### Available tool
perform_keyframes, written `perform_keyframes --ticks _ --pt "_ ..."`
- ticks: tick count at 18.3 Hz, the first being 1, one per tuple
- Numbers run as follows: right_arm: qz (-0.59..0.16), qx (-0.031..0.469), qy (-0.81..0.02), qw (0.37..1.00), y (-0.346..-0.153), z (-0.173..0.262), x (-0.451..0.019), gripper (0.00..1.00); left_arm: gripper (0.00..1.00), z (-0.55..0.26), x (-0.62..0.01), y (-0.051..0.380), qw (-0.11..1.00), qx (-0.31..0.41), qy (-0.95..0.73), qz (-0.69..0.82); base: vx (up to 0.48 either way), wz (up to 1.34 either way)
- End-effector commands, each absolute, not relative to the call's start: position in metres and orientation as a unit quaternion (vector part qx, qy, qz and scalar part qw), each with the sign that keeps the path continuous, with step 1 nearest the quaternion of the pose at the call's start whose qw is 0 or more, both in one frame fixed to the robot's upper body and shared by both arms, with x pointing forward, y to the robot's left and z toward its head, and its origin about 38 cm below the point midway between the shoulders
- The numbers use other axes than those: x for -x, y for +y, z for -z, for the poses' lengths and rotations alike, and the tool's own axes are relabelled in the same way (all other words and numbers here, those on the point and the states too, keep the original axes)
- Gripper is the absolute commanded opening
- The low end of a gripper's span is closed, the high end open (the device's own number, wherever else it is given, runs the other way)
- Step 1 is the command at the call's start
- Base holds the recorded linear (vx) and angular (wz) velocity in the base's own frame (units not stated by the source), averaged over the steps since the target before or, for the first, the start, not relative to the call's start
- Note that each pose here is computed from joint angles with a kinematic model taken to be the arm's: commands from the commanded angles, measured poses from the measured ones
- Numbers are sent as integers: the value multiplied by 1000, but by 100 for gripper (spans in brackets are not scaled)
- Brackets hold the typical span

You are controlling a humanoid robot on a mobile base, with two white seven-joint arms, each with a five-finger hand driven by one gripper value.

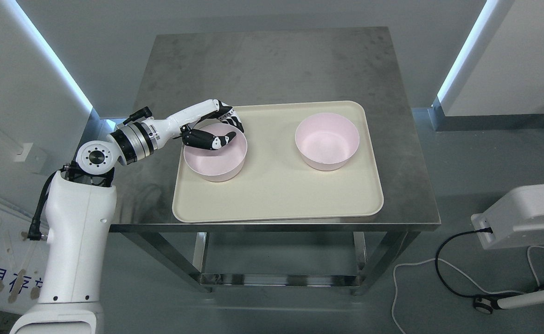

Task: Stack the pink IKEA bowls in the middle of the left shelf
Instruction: 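Grasp the rim of the pink bowl with the left hand, then lift the pink bowl and lower it into the other pink bowl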

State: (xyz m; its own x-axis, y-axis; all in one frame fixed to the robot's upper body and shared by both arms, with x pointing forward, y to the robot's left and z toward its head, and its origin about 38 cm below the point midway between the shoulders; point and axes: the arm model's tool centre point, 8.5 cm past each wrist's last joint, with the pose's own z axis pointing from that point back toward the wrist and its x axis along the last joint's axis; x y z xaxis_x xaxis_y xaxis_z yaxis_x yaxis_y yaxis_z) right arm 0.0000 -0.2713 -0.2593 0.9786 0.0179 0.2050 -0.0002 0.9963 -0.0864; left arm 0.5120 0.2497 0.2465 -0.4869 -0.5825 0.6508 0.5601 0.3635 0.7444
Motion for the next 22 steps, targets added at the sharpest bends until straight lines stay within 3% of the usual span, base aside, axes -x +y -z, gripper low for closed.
perform_keyframes --ticks 1,9,16,22 --pt "-3 52 -112 992 -283 258 -6 100 0 -283 -521 241 480 -8 -699 530 0 0" --pt "-3 52 -112 992 -283 258 -6 100 0 -358 -521 145 383 32 -749 539 -1 5" --pt "-3 52 -112 992 -283 258 -6 100 1 -311 -495 29 337 63 -686 641 0 0" --pt "-3 52 -112 992 -283 258 -6 100 2 -266 -497 8 358 56 -658 660 0 0"
